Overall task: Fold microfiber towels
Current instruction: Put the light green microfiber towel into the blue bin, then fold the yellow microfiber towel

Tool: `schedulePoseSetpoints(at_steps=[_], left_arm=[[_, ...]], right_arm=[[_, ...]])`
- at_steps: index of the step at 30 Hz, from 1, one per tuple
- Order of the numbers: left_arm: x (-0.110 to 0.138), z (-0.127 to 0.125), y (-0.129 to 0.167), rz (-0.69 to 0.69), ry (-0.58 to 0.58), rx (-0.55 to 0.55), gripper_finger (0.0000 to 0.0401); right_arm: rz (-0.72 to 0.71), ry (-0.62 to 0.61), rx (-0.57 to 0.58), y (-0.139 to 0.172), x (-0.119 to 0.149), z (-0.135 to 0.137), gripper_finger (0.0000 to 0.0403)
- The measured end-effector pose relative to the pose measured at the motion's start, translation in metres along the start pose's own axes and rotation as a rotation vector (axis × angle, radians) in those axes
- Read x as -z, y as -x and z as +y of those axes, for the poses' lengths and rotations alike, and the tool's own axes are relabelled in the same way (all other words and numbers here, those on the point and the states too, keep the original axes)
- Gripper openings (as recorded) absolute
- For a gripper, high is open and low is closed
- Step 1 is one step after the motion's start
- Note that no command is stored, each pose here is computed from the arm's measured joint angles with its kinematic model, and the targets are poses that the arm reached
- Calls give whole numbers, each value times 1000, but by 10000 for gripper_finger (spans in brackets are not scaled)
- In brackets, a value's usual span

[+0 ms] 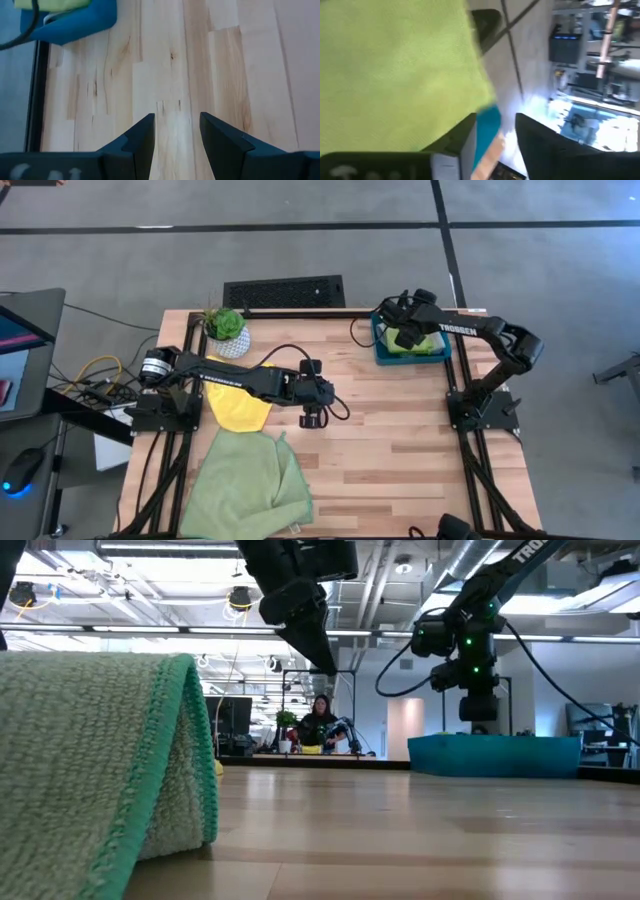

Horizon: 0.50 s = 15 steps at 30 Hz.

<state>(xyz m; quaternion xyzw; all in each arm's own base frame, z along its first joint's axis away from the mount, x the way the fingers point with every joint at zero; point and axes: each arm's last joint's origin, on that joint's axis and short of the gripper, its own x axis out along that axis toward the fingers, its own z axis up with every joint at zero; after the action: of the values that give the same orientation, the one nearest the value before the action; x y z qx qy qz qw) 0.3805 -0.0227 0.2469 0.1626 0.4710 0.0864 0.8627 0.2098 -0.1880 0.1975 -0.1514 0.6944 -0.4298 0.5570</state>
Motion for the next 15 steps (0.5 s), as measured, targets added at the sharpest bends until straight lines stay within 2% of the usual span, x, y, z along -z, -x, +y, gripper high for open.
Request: schedulePoseSetpoints(at_steps=[3, 8, 12, 15], left_arm=[[1, 3, -1, 10, 36, -3, 149], [9, 5, -1, 89, 136, -59, 149], [20, 6, 8, 184, 212, -95, 149], [32, 6, 21, 278, 252, -183, 149]], right_arm=[[2, 7, 11, 3, -1, 0, 194], [-19, -64, -24, 25, -3, -9, 224], [-137, -110, -106, 58, -1, -11, 229], [-249, -130, -173, 85, 5, -7, 229]])
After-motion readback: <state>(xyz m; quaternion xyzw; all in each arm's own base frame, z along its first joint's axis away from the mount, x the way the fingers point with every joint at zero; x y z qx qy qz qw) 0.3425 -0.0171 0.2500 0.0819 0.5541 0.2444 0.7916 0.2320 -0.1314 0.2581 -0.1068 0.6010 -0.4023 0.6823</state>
